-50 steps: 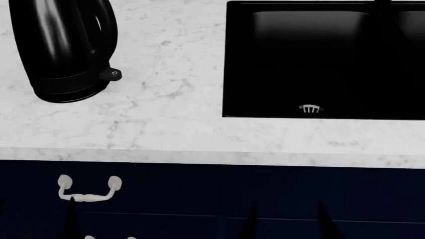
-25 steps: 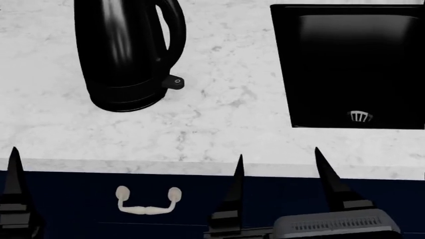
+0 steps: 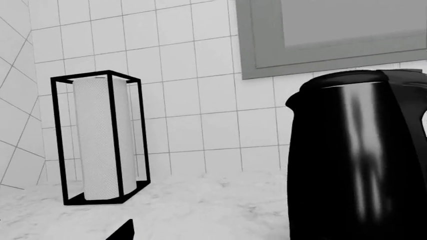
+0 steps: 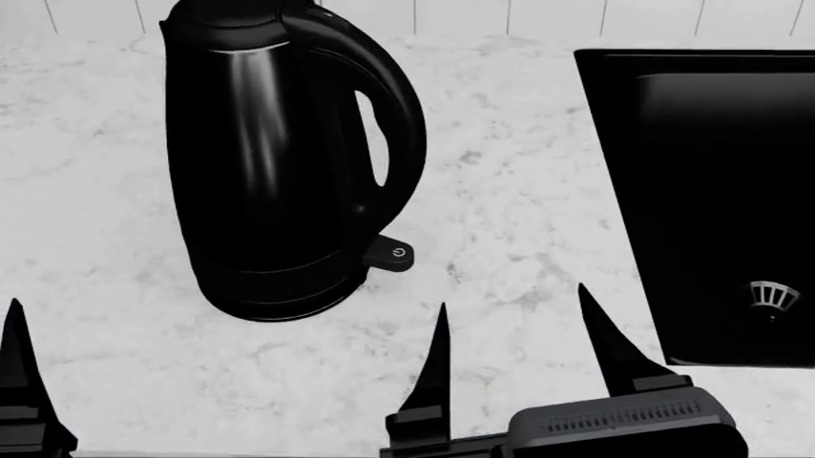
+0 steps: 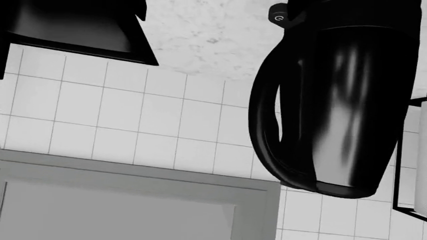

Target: Press down the lever to turn on the electric kettle.

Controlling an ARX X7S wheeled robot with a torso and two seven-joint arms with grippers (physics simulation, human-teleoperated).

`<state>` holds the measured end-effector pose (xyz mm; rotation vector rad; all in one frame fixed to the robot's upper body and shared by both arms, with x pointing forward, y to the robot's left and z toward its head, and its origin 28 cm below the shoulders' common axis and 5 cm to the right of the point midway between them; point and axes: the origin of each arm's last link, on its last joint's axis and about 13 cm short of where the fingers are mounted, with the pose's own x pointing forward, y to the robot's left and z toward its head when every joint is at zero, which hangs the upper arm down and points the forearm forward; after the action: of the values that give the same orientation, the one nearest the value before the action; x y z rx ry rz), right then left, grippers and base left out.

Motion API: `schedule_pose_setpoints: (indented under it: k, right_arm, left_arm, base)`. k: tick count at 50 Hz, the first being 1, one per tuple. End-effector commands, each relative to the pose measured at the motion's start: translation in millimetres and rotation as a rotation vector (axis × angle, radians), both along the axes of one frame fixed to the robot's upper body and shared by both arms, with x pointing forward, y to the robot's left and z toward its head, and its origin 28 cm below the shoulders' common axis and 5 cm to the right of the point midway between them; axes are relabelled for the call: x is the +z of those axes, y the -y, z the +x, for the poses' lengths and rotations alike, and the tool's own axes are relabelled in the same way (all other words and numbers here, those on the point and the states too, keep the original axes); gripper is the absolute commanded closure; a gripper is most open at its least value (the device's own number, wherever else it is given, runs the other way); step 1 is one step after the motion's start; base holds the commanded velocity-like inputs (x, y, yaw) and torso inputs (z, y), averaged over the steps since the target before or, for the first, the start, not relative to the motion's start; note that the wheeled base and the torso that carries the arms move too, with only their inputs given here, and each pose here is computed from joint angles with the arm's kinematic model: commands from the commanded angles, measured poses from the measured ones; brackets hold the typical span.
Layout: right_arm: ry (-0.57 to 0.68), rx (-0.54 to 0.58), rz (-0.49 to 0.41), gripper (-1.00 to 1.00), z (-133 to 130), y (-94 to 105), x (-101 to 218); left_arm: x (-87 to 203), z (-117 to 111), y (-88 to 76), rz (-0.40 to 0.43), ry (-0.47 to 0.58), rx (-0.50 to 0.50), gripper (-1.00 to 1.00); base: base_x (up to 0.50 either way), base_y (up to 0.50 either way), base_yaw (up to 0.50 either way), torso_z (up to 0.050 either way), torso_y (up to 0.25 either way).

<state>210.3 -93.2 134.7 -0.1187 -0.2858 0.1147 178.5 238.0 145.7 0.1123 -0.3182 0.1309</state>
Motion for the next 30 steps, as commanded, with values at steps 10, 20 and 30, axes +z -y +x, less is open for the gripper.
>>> schedule_pose_setpoints:
  k: [10,20,30]
  right_arm:
    - [-0.044,-0.008,0.006,-1.0,-0.3,1.3,-9.5]
    - [-0.05,-0.015,0.0,-1.0,0.6,2.4,-12.6]
    - [-0.097,-0.04,-0.001,-1.0,4.7,8.4,-13.5]
  left_arm:
    - [-14.1,-0.5,1.2,0.01,-0.036,-0.008,-1.0]
    - [-18.2,0.5,1.2,0.012,-0.042,-0.009,-1.0]
    - [-20.0,0.1,0.7,0.009,-0.045,-0.01,-1.0]
  base:
    - [0.02,0.0,0.0,0.0,0.0]
    - [0.45,-0.02,0.0,0.0,0.0]
    - [0.01,0.0,0.0,0.0,0.002]
